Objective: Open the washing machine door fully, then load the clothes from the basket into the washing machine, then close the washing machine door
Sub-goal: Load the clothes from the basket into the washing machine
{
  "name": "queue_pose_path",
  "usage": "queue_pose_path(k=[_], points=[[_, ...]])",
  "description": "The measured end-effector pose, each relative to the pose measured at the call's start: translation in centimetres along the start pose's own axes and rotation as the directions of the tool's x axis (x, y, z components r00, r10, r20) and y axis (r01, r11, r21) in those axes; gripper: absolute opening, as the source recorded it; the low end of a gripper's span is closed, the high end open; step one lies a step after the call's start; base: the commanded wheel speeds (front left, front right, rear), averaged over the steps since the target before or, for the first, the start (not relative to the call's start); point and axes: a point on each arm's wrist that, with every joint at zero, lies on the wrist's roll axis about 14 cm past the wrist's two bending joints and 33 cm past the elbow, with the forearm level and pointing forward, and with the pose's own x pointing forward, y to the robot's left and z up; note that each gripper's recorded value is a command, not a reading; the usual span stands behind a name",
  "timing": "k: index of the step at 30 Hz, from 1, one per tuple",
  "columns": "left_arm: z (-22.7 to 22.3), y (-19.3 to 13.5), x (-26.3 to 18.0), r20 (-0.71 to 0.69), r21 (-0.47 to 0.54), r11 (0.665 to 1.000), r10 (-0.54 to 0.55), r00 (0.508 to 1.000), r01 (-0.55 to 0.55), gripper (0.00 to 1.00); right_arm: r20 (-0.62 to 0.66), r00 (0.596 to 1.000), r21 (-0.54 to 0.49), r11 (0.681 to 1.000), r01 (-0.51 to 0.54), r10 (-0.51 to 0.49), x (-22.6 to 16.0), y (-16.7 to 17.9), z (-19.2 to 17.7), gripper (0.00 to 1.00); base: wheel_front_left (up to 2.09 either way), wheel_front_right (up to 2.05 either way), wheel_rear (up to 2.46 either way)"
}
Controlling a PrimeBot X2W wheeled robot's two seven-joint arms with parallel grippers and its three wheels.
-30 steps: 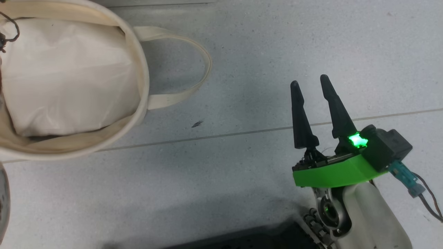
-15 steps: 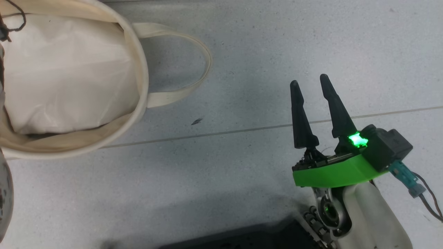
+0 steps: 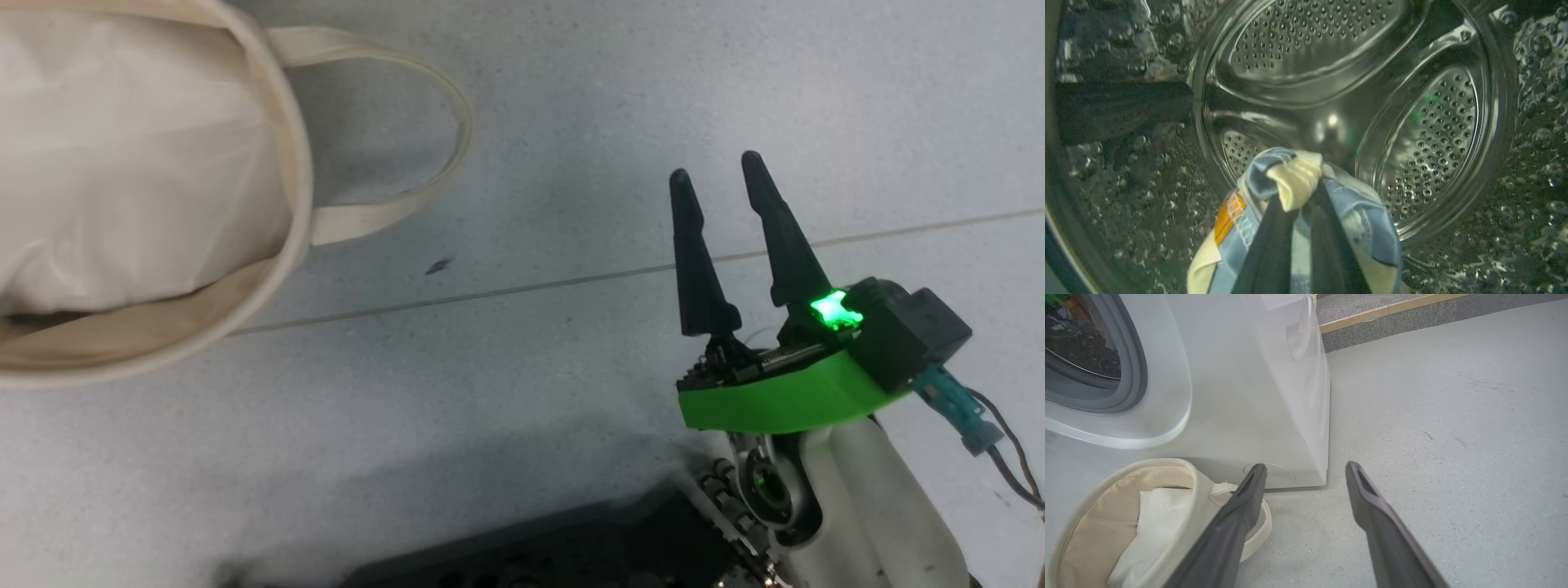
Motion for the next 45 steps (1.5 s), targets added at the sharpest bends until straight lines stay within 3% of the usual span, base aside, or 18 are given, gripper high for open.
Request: queue_pose_path(k=[3, 4, 5, 9, 20, 28, 45], points=[[0.8, 0.2, 0.5, 0.05, -0.008, 1.0, 0.027, 0.998, -0.026, 0.0, -0.007, 1.0, 0.003, 1.0, 0.006, -0.006, -0.1, -0.2, -0.2, 1.0, 0.0, 0.0, 0.0], [0.0, 0.2, 0.5, 0.027, -0.023, 0.999, 0.032, 0.999, -0.032, 0.29, -0.013, 1.0, 0.002, 1.0, 0.01, -0.01, -0.2, -0.4, -0.4, 1.0, 0.0, 0.0, 0.0], [-1.3, 0.0, 0.4, -0.012, -0.031, 0.999, 0.035, 0.999, -0.036, 1.0, -0.017, 1.0, 0.001, 1.0, 0.014, -0.014, -0.3, -0.5, -0.5, 1.0, 0.0, 0.0, 0.0], [-5.0, -0.5, -0.4, -0.118, -0.011, 1.0, 0.026, 0.993, -0.028, 1.0, -0.027, 0.999, 0.008, 1.0, 0.022, -0.022, -0.4, -0.8, -0.9, 1.0, 0.0, 0.0, 0.0], [-3.8, -1.0, -1.6, -0.119, -0.007, 1.0, -0.024, 0.993, 0.024, 1.0, 0.004, 1.0, 0.006, 1.0, -0.003, 0.003, -0.1, 0.1, 0.2, 1.0, 0.0, 0.0, 0.0], [-5.7, -0.5, -7.8, -0.228, -0.004, 0.994, -0.104, 0.968, 0.106, 1.0, 0.041, 0.998, -0.011, 0.998, -0.055, 0.055, -0.2, 2.3, 2.0, 1.0, 0.0, 0.0, 0.0], [-0.7, 2.6, -21.4, -0.316, -0.096, 0.979, -0.199, 0.928, 0.178, 1.0, 0.15, 0.977, -0.034, 0.989, -0.145, 0.148, -3.3, 7.3, 7.4, 1.0, 0.0, 0.0, 0.0]])
